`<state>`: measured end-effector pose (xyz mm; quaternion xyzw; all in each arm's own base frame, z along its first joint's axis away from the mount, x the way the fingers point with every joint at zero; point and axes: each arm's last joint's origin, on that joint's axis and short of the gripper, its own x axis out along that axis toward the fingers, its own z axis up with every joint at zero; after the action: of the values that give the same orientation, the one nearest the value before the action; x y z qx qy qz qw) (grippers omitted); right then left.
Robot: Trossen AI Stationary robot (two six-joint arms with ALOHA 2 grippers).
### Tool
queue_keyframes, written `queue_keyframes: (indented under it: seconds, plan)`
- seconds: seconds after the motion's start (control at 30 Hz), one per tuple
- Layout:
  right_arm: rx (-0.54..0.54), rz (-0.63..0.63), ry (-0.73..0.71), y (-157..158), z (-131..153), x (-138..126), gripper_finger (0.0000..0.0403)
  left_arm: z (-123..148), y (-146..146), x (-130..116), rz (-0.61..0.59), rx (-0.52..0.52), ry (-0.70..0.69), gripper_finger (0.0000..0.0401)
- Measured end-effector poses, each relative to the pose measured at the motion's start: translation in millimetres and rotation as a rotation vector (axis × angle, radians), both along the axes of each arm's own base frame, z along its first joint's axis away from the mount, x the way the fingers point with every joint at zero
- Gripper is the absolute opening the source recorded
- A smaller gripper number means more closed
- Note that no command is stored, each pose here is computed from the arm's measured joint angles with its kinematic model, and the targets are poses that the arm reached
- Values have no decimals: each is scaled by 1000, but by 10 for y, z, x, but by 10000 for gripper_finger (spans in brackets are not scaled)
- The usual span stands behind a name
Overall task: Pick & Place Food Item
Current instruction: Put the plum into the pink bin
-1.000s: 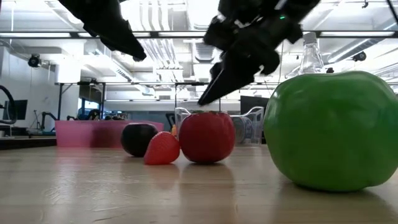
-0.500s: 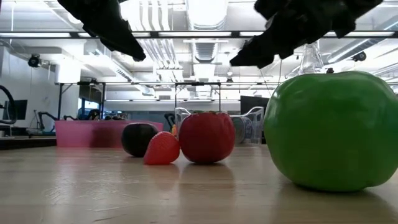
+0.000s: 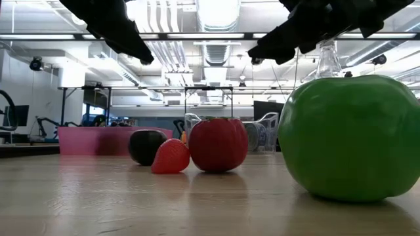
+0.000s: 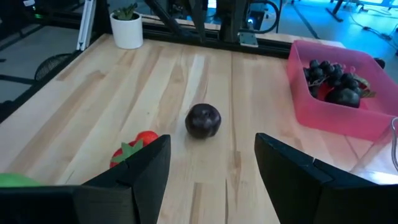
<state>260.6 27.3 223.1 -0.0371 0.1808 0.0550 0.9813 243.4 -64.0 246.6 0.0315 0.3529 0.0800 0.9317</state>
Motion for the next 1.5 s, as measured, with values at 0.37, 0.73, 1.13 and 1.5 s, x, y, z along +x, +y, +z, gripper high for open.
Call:
queue_keyframes:
  seconds: [0.37,0.73,1.13,1.5]
  plan:
    - [0,0,7,1,-16,8,228,-54,-12,32,-14,26,24,172]
    - [-4,3,7,1,-16,8,228,-97,-82,65,-85,81,37,175]
    - [-4,4,7,1,-16,8,228,-367,-128,248,-101,93,125,173]
    - [-4,4,7,2,-16,8,228,-411,-95,292,-87,13,134,180]
